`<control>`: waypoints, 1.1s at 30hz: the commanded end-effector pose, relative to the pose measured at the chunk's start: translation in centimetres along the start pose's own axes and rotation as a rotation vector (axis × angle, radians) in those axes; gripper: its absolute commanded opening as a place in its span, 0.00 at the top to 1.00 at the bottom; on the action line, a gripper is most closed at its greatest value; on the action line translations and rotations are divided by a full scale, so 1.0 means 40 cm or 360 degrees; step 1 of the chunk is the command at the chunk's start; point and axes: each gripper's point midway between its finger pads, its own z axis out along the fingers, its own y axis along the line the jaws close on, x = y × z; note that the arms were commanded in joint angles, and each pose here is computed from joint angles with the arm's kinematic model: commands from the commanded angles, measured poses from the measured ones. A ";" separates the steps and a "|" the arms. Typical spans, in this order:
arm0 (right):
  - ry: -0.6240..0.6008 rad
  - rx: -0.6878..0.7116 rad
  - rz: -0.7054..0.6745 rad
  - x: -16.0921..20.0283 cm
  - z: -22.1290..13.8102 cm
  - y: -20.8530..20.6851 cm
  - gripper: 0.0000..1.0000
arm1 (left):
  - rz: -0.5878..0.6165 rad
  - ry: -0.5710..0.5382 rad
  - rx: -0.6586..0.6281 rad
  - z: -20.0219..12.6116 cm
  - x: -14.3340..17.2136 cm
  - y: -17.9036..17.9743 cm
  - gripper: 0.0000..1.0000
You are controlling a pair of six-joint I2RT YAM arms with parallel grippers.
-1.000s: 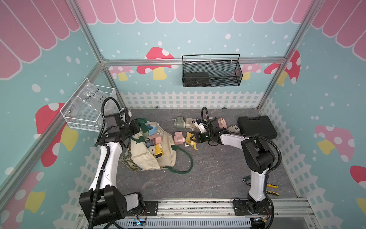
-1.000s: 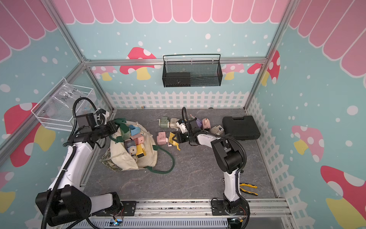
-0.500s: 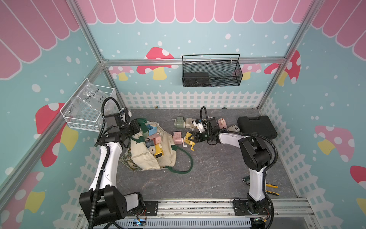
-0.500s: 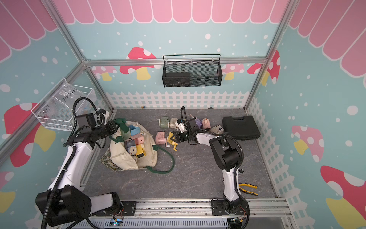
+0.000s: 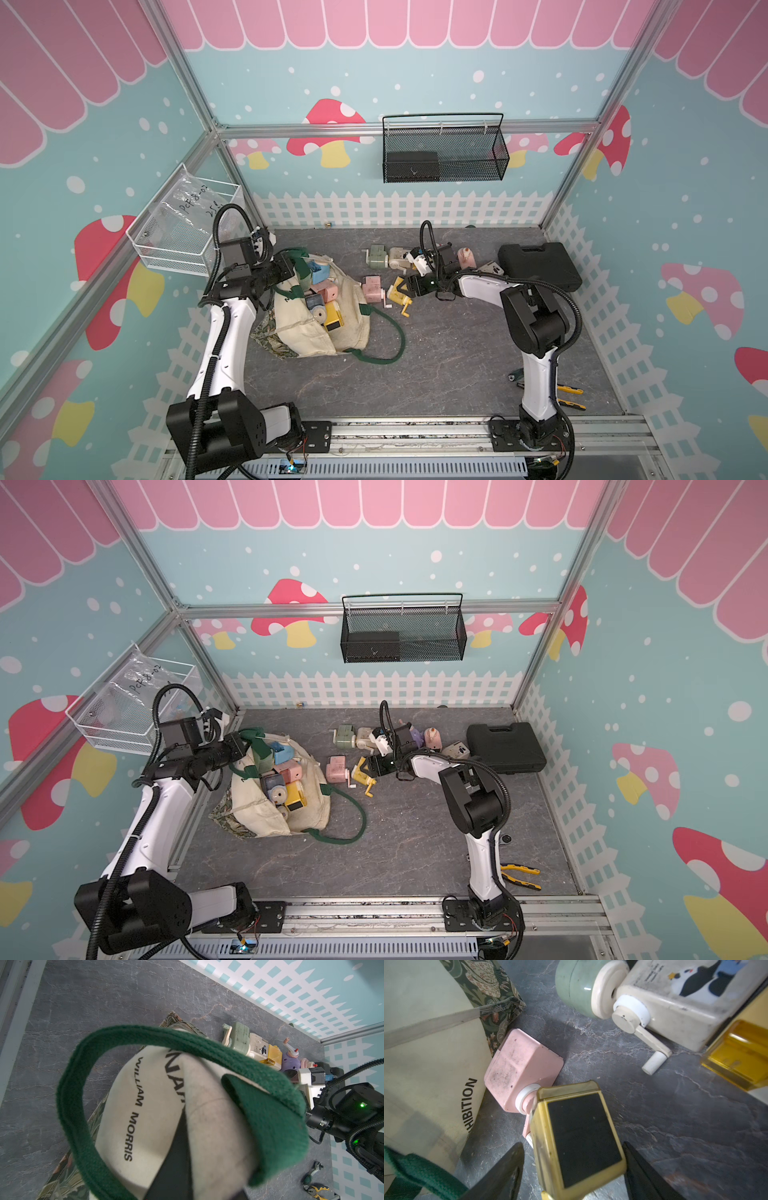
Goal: Take out the pencil sharpeners from the tote bags
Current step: Place the pencil sharpener at the center of the board.
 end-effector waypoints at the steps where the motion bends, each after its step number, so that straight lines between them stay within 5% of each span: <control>1: 0.0052 0.0000 -0.0014 0.003 0.025 -0.017 0.25 | 0.0099 -0.0206 0.0130 -0.030 -0.084 -0.055 1.00; 10: 0.0062 0.0034 -0.0026 -0.014 0.040 -0.032 0.22 | 0.0099 -0.0208 0.0129 -0.031 -0.085 -0.054 1.00; 22: -0.0015 0.0366 -0.0202 -0.082 -0.080 -0.042 0.13 | 0.0097 -0.0203 0.0132 -0.030 -0.084 -0.055 1.00; 27: -0.0147 0.0122 -0.0404 -0.094 -0.132 0.123 0.26 | 0.0095 -0.0206 0.0126 -0.030 -0.084 -0.053 1.00; 33: -0.0198 -0.0109 -0.0747 -0.063 -0.103 0.355 0.26 | 0.0093 -0.0205 0.0129 -0.030 -0.084 -0.054 1.00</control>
